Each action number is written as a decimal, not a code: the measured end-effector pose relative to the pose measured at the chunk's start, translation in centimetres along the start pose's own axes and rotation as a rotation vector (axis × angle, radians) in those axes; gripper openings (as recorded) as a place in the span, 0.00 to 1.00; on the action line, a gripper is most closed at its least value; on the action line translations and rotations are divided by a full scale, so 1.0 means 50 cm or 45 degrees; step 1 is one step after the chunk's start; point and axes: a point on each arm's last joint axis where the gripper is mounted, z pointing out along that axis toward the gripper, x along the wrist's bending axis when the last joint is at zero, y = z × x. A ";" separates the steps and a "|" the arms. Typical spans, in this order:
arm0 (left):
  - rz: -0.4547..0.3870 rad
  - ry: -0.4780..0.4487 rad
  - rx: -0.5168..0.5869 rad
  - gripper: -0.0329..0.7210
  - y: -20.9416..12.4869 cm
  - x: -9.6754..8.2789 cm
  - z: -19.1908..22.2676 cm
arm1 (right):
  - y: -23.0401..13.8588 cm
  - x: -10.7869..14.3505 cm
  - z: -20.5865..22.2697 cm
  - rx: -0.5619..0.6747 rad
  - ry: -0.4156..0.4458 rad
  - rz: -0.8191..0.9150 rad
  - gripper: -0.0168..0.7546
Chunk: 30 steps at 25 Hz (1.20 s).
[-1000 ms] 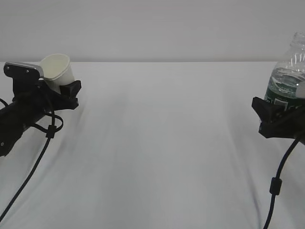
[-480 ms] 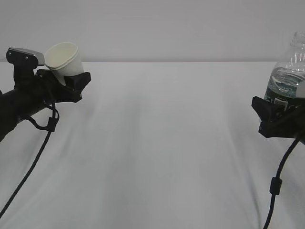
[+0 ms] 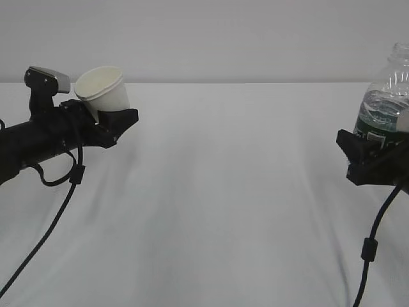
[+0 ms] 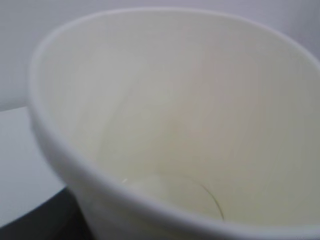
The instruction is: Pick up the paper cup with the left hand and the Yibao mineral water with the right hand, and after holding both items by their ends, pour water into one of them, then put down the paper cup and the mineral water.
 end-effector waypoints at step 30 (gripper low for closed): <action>0.045 -0.439 0.147 0.66 0.000 -0.091 -0.002 | -0.002 0.026 -0.002 0.010 0.181 -0.034 0.62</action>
